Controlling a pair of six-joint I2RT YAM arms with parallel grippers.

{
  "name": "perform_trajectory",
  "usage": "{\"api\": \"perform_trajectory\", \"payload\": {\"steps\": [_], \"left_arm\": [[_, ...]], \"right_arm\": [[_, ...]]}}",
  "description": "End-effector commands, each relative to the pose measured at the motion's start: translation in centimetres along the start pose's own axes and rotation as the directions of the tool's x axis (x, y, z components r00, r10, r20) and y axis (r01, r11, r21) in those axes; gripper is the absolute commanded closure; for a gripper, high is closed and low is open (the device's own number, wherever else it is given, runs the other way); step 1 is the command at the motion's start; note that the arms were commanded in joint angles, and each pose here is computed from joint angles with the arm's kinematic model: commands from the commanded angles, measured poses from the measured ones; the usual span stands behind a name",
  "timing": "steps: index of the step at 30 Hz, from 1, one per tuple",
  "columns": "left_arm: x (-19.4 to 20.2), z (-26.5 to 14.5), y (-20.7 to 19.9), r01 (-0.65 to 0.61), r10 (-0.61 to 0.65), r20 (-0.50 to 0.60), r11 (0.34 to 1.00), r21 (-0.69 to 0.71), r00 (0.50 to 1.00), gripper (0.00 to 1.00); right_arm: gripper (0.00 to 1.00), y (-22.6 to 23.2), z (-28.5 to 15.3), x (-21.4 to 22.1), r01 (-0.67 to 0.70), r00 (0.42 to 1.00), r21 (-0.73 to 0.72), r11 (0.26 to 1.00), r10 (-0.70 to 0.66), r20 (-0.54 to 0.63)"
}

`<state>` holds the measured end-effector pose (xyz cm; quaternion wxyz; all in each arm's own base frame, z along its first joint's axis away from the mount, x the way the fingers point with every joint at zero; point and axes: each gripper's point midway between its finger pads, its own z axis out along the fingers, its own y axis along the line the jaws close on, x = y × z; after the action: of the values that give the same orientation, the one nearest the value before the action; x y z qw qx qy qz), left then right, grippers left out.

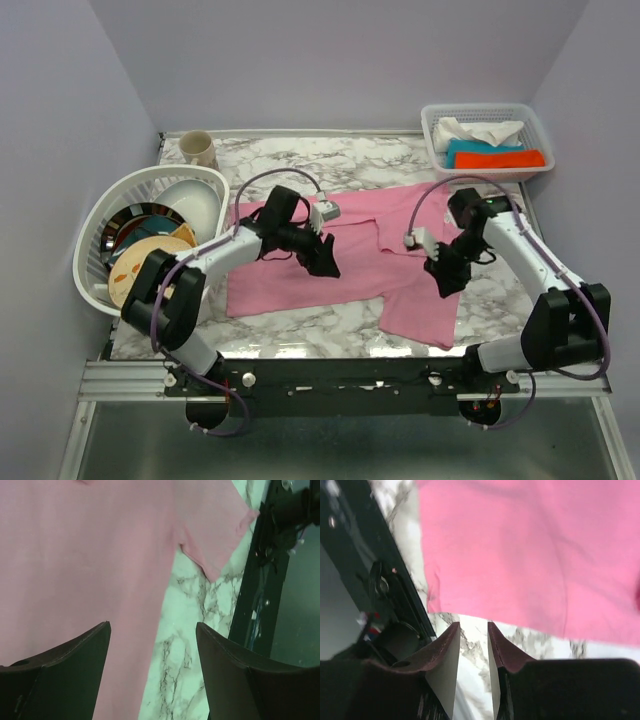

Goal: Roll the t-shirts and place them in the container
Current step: Fold the T-shirt at the center of the board.

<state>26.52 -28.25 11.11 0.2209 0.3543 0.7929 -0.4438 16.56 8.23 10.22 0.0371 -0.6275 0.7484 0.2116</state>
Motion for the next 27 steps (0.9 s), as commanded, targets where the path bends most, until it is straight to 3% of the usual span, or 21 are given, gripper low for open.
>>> {"api": "perform_trajectory", "payload": {"steps": [1,2,5,6,11,13,17,21,23,25,27], "left_arm": [[-0.3,0.7,-3.3,-0.320,0.314,0.120,0.947,0.028,0.942,0.22],[0.0,1.4,-4.7,-0.363,0.354,0.123,0.930,0.057,0.927,0.22],[0.4,2.6,-6.9,-0.499,0.486,0.137,0.862,0.087,0.863,0.25],[1.3,3.3,-8.6,-0.541,0.528,0.124,0.831,0.131,0.840,0.27],[3.7,5.5,-11.6,-0.779,0.774,0.109,0.606,0.161,0.624,0.28],[3.5,6.6,-12.8,-0.812,0.801,0.144,0.561,0.160,0.582,0.27],[3.0,9.3,-15.7,-0.830,0.796,0.236,0.535,0.161,0.558,0.23],[2.6,13.0,-18.3,-0.857,0.800,0.317,0.504,0.104,0.509,0.23],[2.2,14.5,-18.9,-0.843,0.786,0.324,0.533,0.079,0.527,0.26],[2.8,16.3,-18.9,-0.808,0.751,0.318,0.581,0.097,0.579,0.32],[2.9,17.8,-19.4,-0.801,0.742,0.325,0.592,0.093,0.586,0.36]], "right_arm": [[0.63,-1.5,-4.3,0.0,-0.491,0.855,0.054,0.869,0.470,0.219],[0.63,-2.3,-5.6,0.5,-0.551,0.814,0.085,0.830,0.512,0.273],[0.63,-2.3,-6.0,0.5,-0.609,0.765,0.096,0.787,0.552,0.331],[0.63,-1.8,-6.4,0.2,-0.602,0.767,0.116,0.790,0.531,0.360],[0.62,-2.4,-6.5,1.0,-0.599,0.775,0.245,0.762,0.475,0.416],[0.62,-1.9,-6.2,1.2,-0.594,0.779,0.257,0.762,0.465,0.420],[0.62,-2.2,-8.0,0.5,-0.651,0.729,0.300,0.697,0.464,0.503],[0.62,-2.0,-10.1,-1.3,-0.707,0.656,0.255,0.660,0.477,0.585],[0.62,-2.3,-11.4,-2.0,-0.727,0.629,0.261,0.635,0.462,0.625],[0.61,-2.5,-12.4,-2.1,-0.728,0.629,0.290,0.621,0.437,0.643],[0.61,-2.7,-13.2,-1.8,-0.731,0.634,0.321,0.603,0.425,0.645]]}}
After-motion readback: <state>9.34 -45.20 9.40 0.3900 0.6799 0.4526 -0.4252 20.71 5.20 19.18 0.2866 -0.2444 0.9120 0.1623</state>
